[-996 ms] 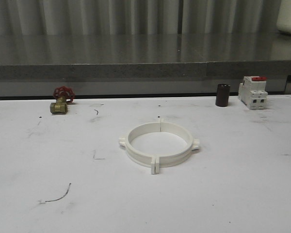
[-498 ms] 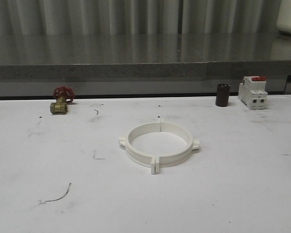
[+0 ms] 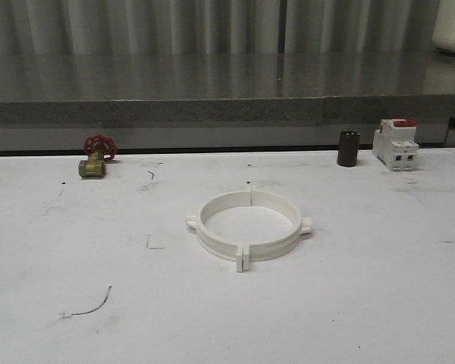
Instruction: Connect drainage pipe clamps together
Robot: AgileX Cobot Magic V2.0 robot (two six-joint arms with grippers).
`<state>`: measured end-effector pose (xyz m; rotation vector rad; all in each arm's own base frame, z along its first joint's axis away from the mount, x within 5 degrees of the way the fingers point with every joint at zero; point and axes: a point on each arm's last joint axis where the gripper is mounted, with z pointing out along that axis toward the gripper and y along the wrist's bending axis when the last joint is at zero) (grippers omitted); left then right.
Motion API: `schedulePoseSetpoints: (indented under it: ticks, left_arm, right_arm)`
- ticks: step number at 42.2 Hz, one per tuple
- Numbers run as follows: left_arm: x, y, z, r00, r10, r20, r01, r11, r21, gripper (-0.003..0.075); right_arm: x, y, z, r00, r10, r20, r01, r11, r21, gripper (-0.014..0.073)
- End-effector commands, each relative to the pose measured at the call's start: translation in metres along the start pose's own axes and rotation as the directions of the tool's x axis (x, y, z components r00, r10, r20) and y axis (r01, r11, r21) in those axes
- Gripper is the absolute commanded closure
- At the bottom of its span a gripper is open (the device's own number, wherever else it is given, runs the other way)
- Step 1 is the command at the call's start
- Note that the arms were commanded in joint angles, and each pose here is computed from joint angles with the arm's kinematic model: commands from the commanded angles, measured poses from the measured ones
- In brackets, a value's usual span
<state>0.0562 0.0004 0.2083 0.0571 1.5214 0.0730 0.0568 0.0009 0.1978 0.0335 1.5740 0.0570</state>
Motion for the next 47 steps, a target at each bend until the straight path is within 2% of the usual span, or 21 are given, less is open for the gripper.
schedulePoseSetpoints:
  ticks: [1, 8, 13, 47]
  left_arm:
    - [-0.0011, 0.0006, -0.0004, 0.997, -0.012, 0.074, 0.013, 1.000, -0.011, 0.0741]
    - [-0.0011, 0.0006, -0.0004, 0.997, -0.012, 0.074, 0.013, 1.000, -0.011, 0.0741]
    - [-0.0011, 0.0006, -0.0004, 0.997, -0.012, 0.074, 0.013, 1.000, -0.011, 0.0741]
    - [-0.0011, 0.0006, -0.0004, 0.997, -0.012, 0.074, 0.013, 1.000, -0.011, 0.0741]
  right_arm:
    - [-0.0110, 0.0001, -0.0019, 0.993, -0.023, 0.114, 0.023, 1.000, 0.005, 0.0711]
    - [-0.0118, 0.0001, -0.0020, 0.992, -0.018, 0.123, 0.018, 1.000, 0.004, 0.0711]
    - [-0.0116, 0.0001, -0.0020, 0.991, 0.044, 0.124, -0.043, 0.999, -0.004, 0.0711]
    - [-0.0124, 0.0001, -0.0021, 0.990, 0.050, 0.130, -0.050, 0.999, -0.005, 0.0711]
